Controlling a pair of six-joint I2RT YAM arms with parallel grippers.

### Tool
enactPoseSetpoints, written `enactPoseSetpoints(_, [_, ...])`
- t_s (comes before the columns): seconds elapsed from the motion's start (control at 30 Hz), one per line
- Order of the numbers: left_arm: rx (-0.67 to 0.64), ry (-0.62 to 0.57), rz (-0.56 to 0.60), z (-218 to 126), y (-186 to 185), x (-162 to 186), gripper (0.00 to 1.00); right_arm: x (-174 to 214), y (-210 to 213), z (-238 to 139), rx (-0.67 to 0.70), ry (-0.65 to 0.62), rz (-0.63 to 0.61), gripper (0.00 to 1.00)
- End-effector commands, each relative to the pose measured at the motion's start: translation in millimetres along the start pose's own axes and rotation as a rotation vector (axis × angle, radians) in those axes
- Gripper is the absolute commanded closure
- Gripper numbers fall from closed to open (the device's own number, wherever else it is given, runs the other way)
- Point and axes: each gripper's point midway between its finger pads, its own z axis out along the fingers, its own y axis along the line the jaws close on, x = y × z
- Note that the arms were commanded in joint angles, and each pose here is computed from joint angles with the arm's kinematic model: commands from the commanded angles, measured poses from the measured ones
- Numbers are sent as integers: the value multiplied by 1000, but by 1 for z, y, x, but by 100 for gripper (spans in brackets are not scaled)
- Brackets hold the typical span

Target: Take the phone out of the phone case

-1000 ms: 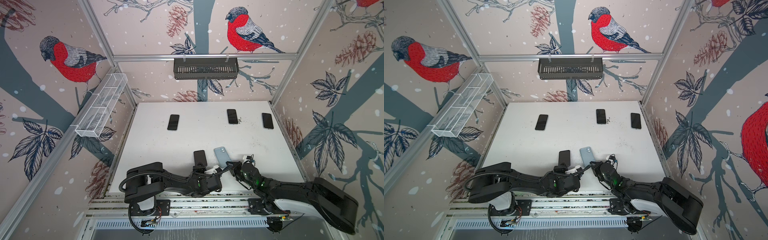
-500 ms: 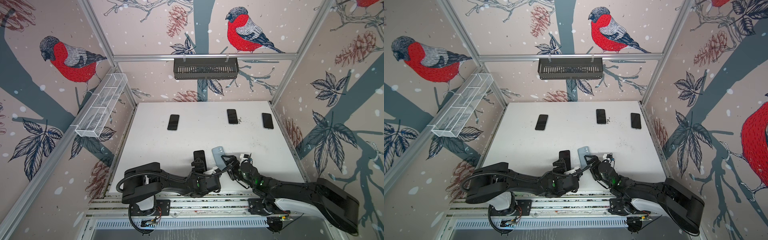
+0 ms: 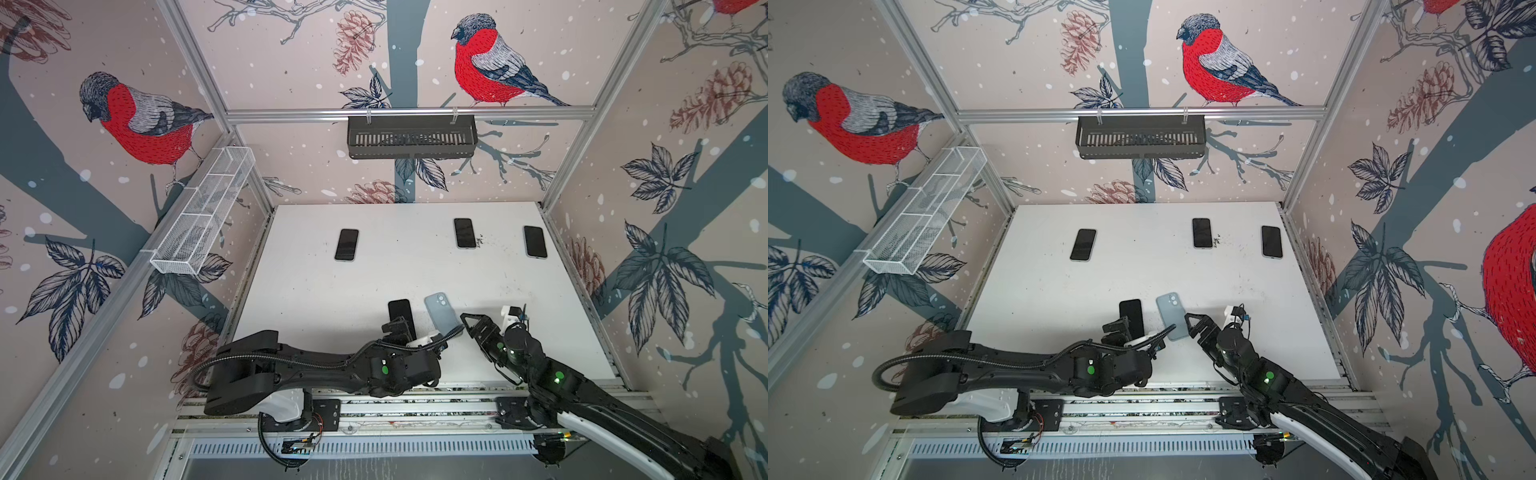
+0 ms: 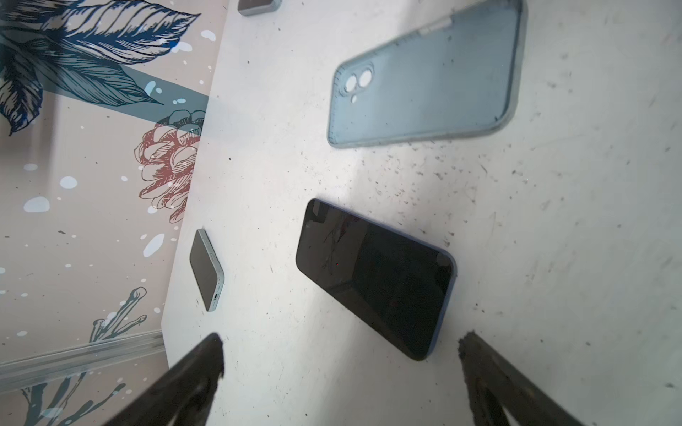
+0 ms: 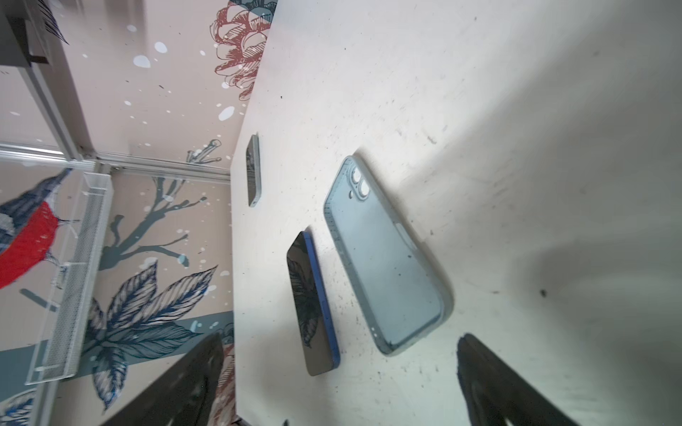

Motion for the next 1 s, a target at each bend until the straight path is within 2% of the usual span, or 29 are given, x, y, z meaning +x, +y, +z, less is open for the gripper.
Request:
enactPoseSetpoints(0.0, [-26, -94, -259, -20, 27, -28, 1, 0, -5, 3, 85, 44, -210, 0])
enactPoseSetpoints(0.13, [75, -164, -661, -41, 55, -44, 2, 0, 0, 26, 202, 124, -405, 2])
enactPoseSetpoints(0.17, [125, -152, -770, -41, 58, -41, 2, -1, 1, 33, 234, 143, -457, 4])
enactPoseSetpoints(0.27, [183, -115, -979, -43, 62, -23, 2, -4, -7, 50, 359, 196, -581, 13])
enactPoseSetpoints(0.33, [199, -90, -1023, -47, 59, -11, 2, -1, -10, 60, 390, 224, -638, 20])
enactPoseSetpoints(0.43, [157, -41, -1081, -48, 62, 14, 3, -2, -17, 71, 449, 240, -700, 33])
enactPoseSetpoints(0.57, [167, -42, -1136, -54, 63, 27, 5, -4, -19, 83, 477, 254, -733, 50])
enactPoseSetpoints(0.67, [262, -96, -1158, -60, 56, 18, 6, -3, -22, 91, 495, 267, -755, 56])
enactPoseSetpoints(0.77, [354, -152, -1180, -68, 51, 6, 7, -4, -29, 95, 518, 270, -763, 59])
enactPoseSetpoints(0.9, [335, -129, -1185, -68, 51, 14, 7, -3, -37, 100, 532, 288, -765, 60])
enactPoseSetpoints(0.97, [358, -133, -1179, -69, 48, 14, 7, -2, -39, 103, 539, 300, -769, 67])
